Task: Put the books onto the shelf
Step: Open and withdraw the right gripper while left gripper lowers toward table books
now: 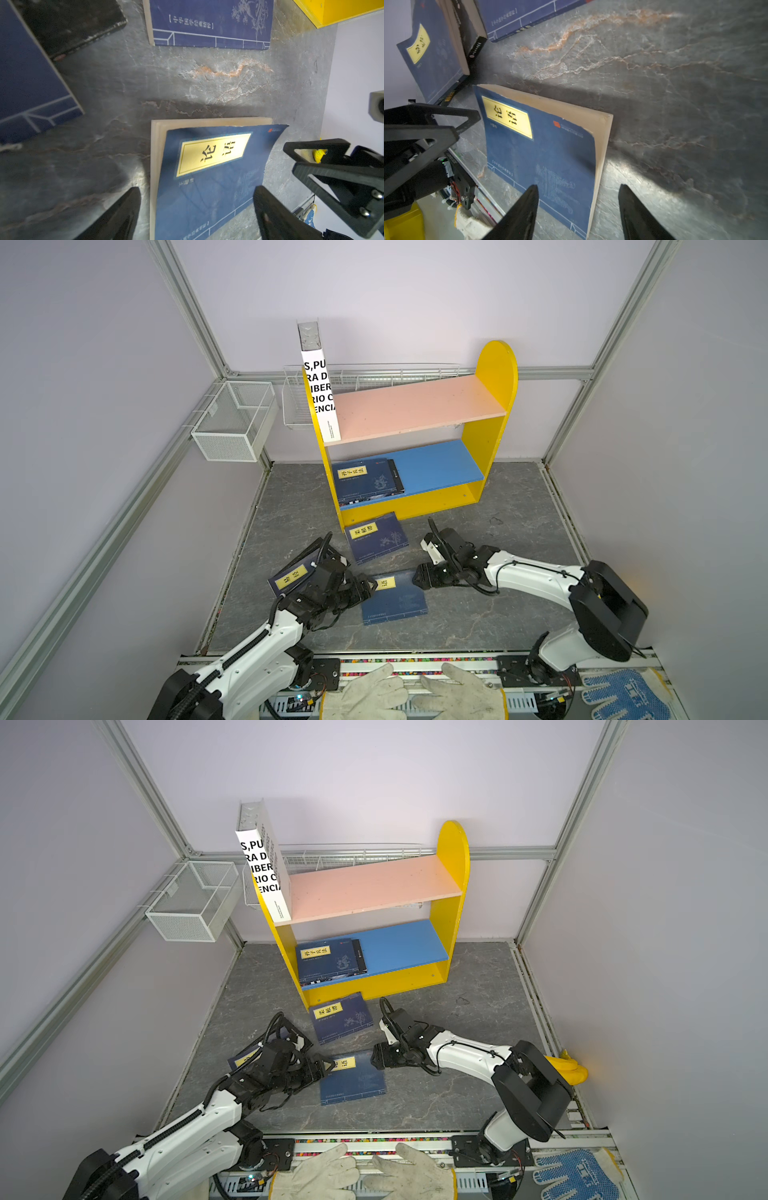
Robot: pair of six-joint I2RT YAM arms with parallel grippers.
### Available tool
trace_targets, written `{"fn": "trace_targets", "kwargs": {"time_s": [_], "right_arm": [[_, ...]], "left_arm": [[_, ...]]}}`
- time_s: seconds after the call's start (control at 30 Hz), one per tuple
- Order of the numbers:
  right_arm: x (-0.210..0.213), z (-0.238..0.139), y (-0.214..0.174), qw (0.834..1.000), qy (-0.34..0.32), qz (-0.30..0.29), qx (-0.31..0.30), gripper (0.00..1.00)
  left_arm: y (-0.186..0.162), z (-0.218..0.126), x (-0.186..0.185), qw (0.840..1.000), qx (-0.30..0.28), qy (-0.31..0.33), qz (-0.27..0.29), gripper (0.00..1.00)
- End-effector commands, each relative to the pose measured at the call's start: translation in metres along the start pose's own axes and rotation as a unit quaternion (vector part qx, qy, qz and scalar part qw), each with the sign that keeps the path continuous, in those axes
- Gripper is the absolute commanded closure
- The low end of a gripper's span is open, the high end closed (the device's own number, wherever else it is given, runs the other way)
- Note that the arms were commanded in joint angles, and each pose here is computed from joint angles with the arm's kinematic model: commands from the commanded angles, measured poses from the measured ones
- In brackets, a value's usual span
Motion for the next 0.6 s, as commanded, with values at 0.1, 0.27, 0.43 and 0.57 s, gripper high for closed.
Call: {"fn": "trace_targets", "kwargs": {"time_s": [0.1,0.27,0.43,0.57], "right_arm": [[-0.002,0.017,-0.002,1.000,-0.006,0.001,0.015,0.51],[-0.007,0.029,-0.006,0.999,-0.014,0.000,0.033,0.63],[0.002,0.038,0.006,0.999,0.006,-0.008,0.035,0.67],[0.002,0.041,0.008,0.999,0.002,-0.015,0.041,0.67]], "left_arm": [[0.009,0.008,-0.013,0.999,-0.018,-0.030,-0.003,0.19],[0.012,0.003,-0.027,0.997,-0.026,-0.072,0.006,0.26],[0.011,-0.001,-0.040,0.991,-0.022,-0.127,0.024,0.34],[0.010,-0.004,-0.047,0.988,-0.020,-0.150,0.035,0.41]]}}
Point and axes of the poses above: each gripper's point midway between its finger pads, its own z axis out along the fingers, its own x axis along the line the jaws close on, y = z × x, the point moved 6 cm from there along -z, back along the fingers, and after that the axes turned 6 degrees about -z, right-handed, at the moved point
